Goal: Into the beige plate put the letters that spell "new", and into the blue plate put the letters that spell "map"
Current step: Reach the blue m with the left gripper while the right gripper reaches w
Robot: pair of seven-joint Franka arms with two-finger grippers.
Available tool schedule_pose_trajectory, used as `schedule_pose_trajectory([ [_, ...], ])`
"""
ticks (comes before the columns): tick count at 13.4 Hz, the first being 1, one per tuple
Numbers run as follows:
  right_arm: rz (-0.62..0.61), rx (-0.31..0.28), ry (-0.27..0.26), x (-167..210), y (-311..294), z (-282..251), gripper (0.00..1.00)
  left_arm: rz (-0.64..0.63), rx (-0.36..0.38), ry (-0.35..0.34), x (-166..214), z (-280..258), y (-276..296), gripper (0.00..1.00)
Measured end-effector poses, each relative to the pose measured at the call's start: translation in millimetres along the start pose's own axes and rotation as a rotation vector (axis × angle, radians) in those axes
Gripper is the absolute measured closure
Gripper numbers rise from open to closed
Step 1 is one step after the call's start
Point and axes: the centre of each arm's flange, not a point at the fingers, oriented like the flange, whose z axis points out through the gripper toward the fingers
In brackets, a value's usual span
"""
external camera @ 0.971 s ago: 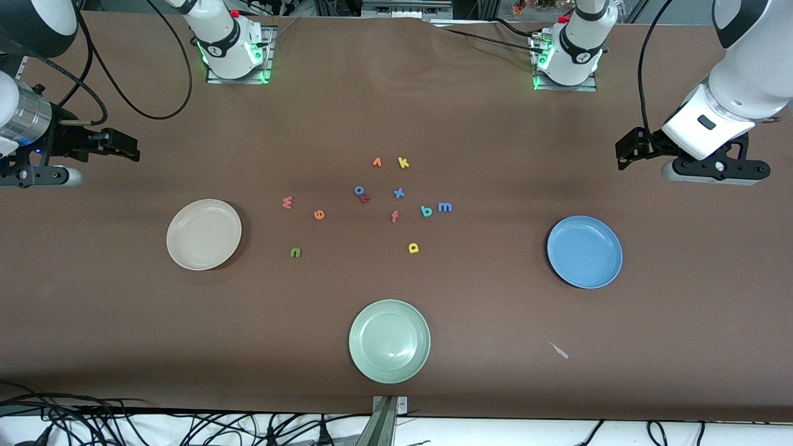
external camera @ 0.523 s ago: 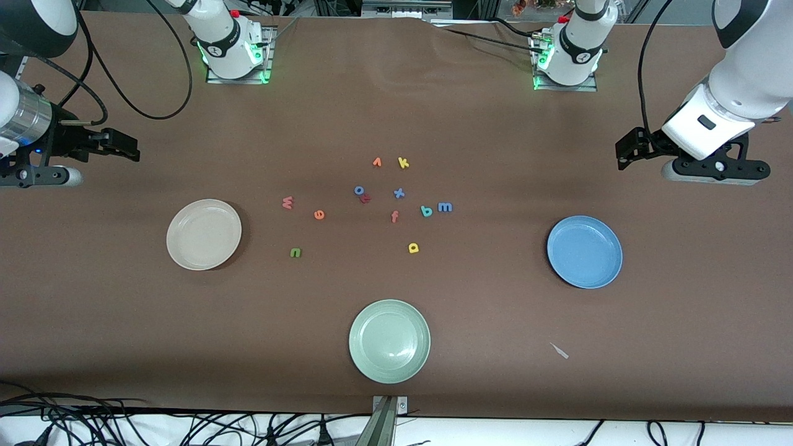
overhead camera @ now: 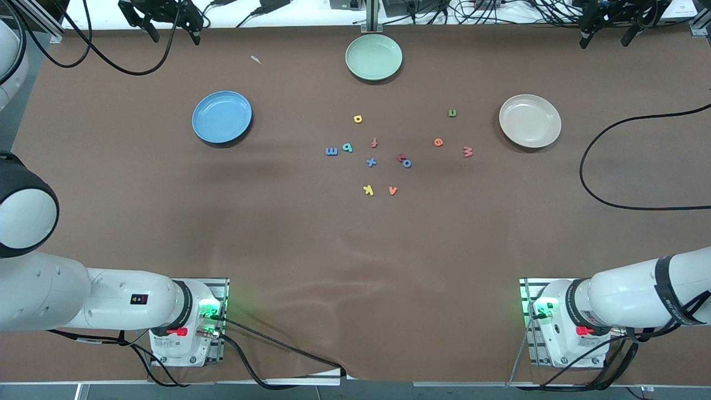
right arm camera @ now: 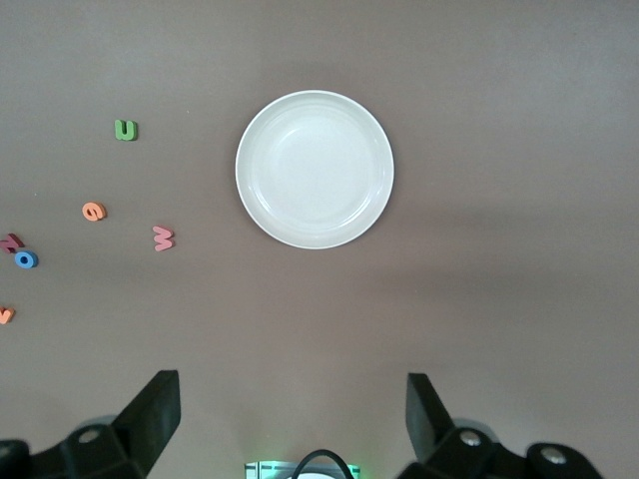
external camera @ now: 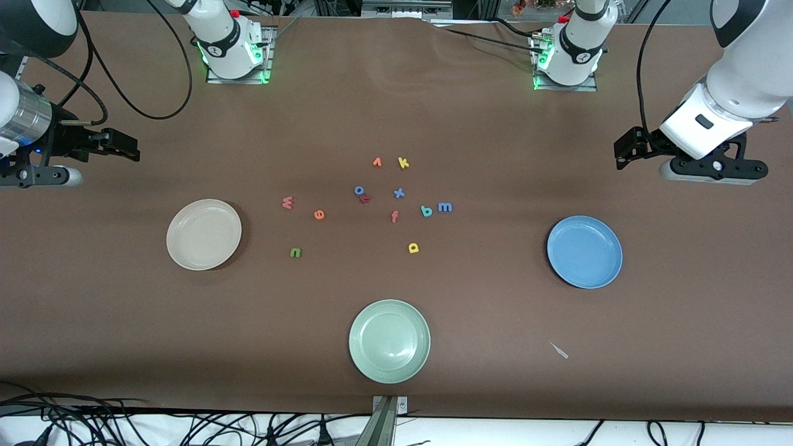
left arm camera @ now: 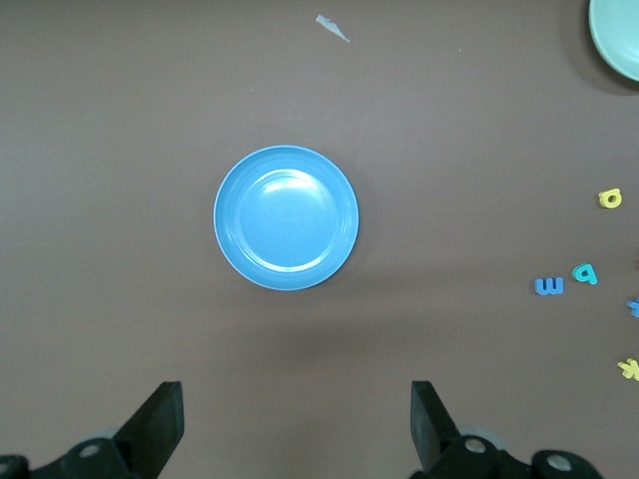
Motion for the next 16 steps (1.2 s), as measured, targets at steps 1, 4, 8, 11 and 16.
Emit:
schedule_pose_trajectory([
  [1, 0.0, 0.0, 0.0, 0, 0, 0, 0.0, 0.007, -0.001, 0.005, 2, -2, 4, 0.0],
  [4, 0.0, 0.0, 0.0, 0, 0, 0, 0.0, 0.037, -0.003, -0.006, 9, 6, 21, 0.0],
  [8, 0.0, 0.0, -0.002, 0, 0, 1, 0.0, 0.105, -0.002, -0.048, 14, 29, 60, 0.0],
  [11, -0.002, 0.0, -0.004, 1, -1, 3, 0.0, 0.177, 0.003, -0.104, 17, 60, 102, 0.0],
  [16, -0.03, -0.003, -0.02, 12, -17, 18, 0.0, 0.368, 0.017, -0.218, 11, 150, 208, 0.0],
])
